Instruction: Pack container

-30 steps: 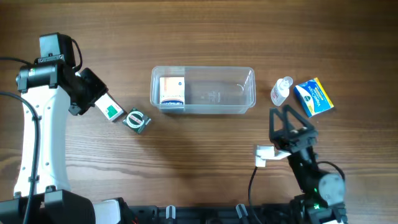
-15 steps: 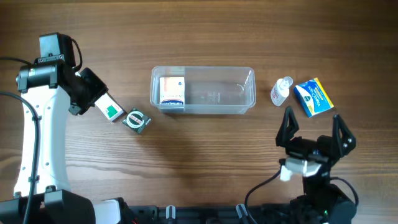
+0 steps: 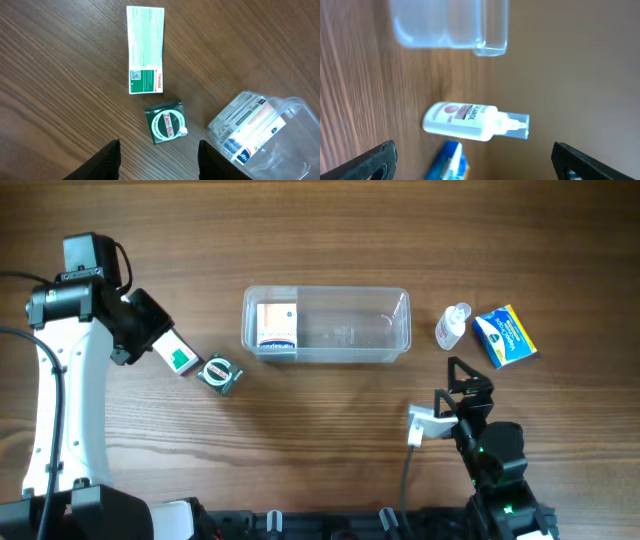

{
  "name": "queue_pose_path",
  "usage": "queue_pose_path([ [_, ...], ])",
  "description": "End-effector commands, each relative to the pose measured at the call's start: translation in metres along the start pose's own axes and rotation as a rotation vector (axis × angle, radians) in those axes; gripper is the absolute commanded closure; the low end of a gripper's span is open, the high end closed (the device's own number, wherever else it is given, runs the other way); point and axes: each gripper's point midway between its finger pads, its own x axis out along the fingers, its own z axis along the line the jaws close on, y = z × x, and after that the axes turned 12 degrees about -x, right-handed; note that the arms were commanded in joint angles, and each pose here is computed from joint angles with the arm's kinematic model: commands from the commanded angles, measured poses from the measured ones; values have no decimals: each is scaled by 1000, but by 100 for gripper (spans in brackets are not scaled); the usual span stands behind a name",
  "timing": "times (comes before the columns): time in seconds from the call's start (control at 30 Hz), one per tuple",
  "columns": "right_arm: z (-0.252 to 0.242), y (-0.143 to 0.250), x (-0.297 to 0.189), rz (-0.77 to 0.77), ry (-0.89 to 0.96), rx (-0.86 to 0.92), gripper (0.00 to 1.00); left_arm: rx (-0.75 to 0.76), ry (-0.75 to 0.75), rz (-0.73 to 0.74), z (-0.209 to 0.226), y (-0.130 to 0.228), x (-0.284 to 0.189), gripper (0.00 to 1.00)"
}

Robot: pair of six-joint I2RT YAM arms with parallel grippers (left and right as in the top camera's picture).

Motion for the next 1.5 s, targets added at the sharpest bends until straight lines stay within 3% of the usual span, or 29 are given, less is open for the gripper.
queue_pose_path([
  [0.0, 8, -2, 2, -19, -32, -498, 0, -6, -1, 10, 0, 0, 3, 50],
  [0.03, 9, -3, 2, -26, -32, -585, 0, -6, 0, 10, 0, 0, 3, 50],
  [0.23, -35, -40, -5, -193, 221, -586, 0, -6, 0, 11, 0, 0, 3, 50],
  [0.37, -26, -45, -5, -230, 195, -584, 0, -6, -2, 12, 1, 1, 3, 49],
  [0.4, -21, -46, -5, -239, 179, -582, 0, -6, -5, 14, 1, 1, 3, 44],
  [0.47, -20, -53, -7, -283, 188, -581, 0, -6, -9, 18, 2, 2, 2, 9],
  [0.5, -19, -57, -9, -306, 194, -580, 0, -6, -9, 18, 2, 2, 2, 0],
  [0.83, -16, -88, -23, -495, 246, -566, 0, -6, -9, 18, 2, 2, 2, 0],
  [1.2, -18, -92, -26, -521, 267, -564, 0, -6, -9, 18, 2, 2, 2, 0],
  [1.3, -24, -89, -25, -517, 242, -412, 0, -7, -9, 19, 2, 2, 2, 0],
  [1.47, -96, -74, -38, -550, 361, 266, 0, -7, -8, 19, 2, 2, 2, 0],
])
